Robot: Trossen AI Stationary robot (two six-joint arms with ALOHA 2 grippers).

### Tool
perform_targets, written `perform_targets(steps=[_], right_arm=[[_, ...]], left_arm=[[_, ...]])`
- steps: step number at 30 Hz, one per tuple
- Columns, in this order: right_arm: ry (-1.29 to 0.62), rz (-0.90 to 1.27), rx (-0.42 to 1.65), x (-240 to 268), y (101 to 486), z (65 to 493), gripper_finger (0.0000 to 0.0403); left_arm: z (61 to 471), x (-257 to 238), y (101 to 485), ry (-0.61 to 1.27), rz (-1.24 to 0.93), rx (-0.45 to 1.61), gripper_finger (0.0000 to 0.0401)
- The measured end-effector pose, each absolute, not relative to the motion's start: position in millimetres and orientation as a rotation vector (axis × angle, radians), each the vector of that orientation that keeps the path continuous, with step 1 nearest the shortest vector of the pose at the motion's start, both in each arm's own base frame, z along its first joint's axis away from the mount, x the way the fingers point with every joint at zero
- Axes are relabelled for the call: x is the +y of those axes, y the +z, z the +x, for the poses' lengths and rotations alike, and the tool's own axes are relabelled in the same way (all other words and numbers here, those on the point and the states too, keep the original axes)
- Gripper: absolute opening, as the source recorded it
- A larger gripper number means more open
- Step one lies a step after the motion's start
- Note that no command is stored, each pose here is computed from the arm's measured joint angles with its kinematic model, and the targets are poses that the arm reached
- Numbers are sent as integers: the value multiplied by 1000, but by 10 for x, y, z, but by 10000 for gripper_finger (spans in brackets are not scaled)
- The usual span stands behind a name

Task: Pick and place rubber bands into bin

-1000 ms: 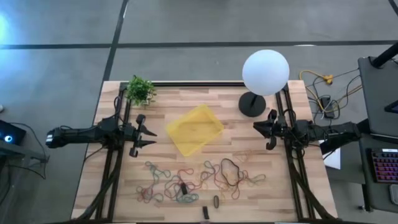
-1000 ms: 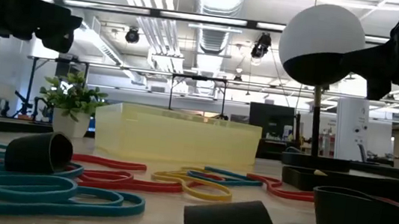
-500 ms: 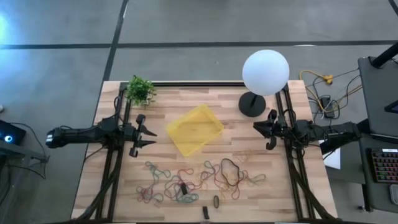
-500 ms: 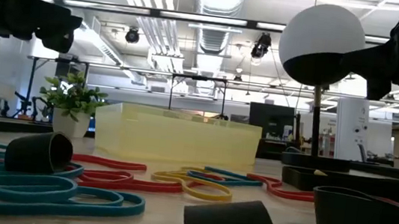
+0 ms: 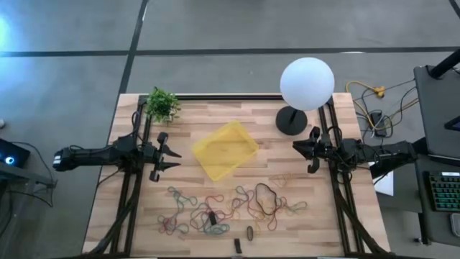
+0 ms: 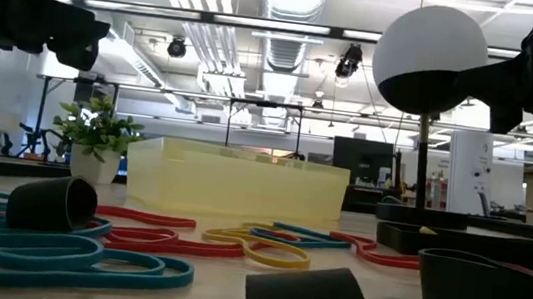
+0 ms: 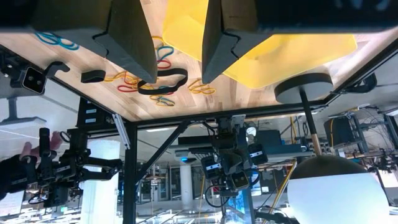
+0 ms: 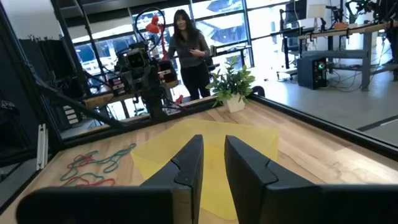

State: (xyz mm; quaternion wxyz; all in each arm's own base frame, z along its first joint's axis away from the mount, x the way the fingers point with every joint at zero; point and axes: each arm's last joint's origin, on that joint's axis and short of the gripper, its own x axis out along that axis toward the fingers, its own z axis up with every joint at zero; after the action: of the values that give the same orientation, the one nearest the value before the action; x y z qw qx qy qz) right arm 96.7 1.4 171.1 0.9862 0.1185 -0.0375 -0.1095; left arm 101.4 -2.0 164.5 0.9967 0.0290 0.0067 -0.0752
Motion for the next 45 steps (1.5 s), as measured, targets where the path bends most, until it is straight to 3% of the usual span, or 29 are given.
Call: perform_targets(steps=[20, 28, 33, 39, 45], right_arm=[[-219, 247, -85, 14, 1719, 967, 57], [-121, 661, -388, 8, 1978, 915, 57], [-80, 679, -539, 0, 2115, 854, 57], [-53, 758, -555, 0, 2125, 851, 57], [5, 898, -583, 2, 2150, 854, 57]], left_arm=[[1014, -20, 1645, -150, 58, 13, 112], [1014, -20, 1646, -151, 58, 13, 112], [1014, -20, 1683, -150, 62, -26, 112], [1009, -20, 1766, -148, 60, -111, 112], [977, -21, 1927, -170, -124, -265, 112]])
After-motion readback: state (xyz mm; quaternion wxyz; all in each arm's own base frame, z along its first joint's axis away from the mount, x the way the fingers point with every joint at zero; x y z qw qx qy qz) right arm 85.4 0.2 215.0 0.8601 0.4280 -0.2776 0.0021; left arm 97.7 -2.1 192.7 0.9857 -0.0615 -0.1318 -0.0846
